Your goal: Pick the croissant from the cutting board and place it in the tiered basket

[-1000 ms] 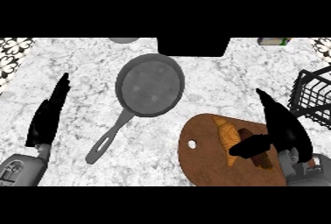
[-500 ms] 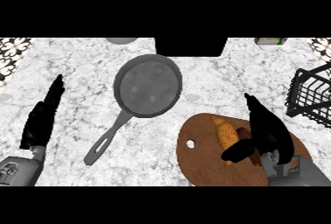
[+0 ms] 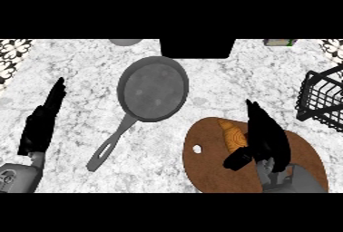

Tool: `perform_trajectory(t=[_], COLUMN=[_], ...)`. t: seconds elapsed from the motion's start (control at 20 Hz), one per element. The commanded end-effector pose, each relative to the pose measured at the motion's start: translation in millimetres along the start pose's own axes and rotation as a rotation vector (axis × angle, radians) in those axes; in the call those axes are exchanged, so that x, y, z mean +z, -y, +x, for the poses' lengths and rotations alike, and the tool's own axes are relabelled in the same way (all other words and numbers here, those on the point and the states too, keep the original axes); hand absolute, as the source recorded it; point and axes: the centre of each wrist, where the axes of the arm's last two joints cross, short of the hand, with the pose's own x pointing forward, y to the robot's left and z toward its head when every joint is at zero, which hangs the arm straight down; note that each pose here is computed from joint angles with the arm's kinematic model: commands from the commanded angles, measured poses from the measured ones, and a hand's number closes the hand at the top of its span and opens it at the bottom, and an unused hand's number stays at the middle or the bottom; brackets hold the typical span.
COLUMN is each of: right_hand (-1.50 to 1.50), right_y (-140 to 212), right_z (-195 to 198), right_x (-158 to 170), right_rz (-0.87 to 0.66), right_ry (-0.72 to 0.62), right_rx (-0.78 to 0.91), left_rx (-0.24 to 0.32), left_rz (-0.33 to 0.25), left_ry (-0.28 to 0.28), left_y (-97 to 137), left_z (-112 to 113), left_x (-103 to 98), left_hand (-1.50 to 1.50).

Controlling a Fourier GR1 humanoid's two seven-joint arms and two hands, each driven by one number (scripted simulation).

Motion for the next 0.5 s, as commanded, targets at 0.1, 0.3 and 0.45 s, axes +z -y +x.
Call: perform_trajectory(t=[0.1,0.3,0.45], right_hand=[-1.5,-1.5,-1.5], right_y=[-6,-19,-27], right_z=[11,5,12], right_x=[-4,-12,3], right_rz=[0.024,0.051,0.045], right_ry=[-0.229,-0.248,-0.265], right_rx=[0.032,0.036,0.032], left_rx=[0.008,0.007,0.008], left_rz=[-0.004,0.016,0.005], left_ry=[0.002,0.009,0.008], left_y=[11,7,6], left_z=[13,9,-7], left_x=[-2,2,5], left_hand=[0.0,0.0,0.0])
